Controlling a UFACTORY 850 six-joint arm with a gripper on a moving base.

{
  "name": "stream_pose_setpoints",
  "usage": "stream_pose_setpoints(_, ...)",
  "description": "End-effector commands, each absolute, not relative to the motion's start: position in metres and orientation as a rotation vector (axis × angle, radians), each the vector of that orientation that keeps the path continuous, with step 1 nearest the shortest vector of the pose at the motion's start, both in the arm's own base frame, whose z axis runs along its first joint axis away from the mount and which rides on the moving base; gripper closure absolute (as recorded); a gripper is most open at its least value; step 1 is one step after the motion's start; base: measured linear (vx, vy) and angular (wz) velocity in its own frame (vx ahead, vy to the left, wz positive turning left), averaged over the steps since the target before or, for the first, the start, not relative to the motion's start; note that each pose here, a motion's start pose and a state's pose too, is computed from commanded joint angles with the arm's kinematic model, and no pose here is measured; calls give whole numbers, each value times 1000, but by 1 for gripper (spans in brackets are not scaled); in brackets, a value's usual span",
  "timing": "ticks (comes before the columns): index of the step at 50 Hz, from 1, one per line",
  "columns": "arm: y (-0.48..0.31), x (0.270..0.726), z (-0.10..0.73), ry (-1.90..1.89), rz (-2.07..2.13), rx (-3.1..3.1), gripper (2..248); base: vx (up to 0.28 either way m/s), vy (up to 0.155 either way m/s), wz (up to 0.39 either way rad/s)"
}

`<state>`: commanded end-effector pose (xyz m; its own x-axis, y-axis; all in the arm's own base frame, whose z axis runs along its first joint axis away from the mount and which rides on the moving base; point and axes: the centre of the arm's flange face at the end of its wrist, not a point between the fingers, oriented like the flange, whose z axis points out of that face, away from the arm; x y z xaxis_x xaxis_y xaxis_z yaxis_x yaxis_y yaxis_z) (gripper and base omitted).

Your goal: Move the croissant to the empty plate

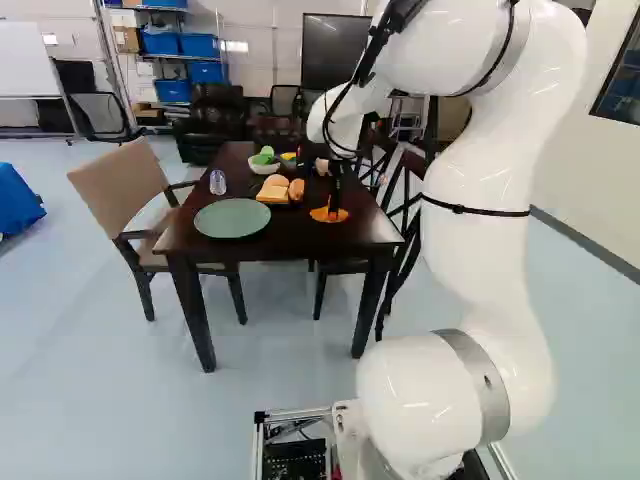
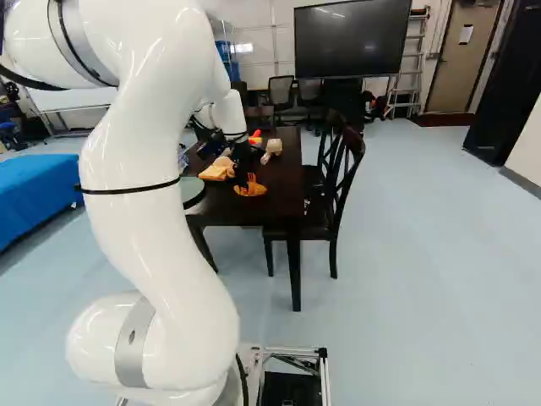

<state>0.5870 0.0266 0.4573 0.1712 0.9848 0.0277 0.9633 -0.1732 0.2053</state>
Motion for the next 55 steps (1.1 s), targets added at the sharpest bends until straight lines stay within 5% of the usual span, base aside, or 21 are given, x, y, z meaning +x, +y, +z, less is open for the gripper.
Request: stream_pose_setpoints(55,26,574,494,1896,298,2262,117,0,0,0)
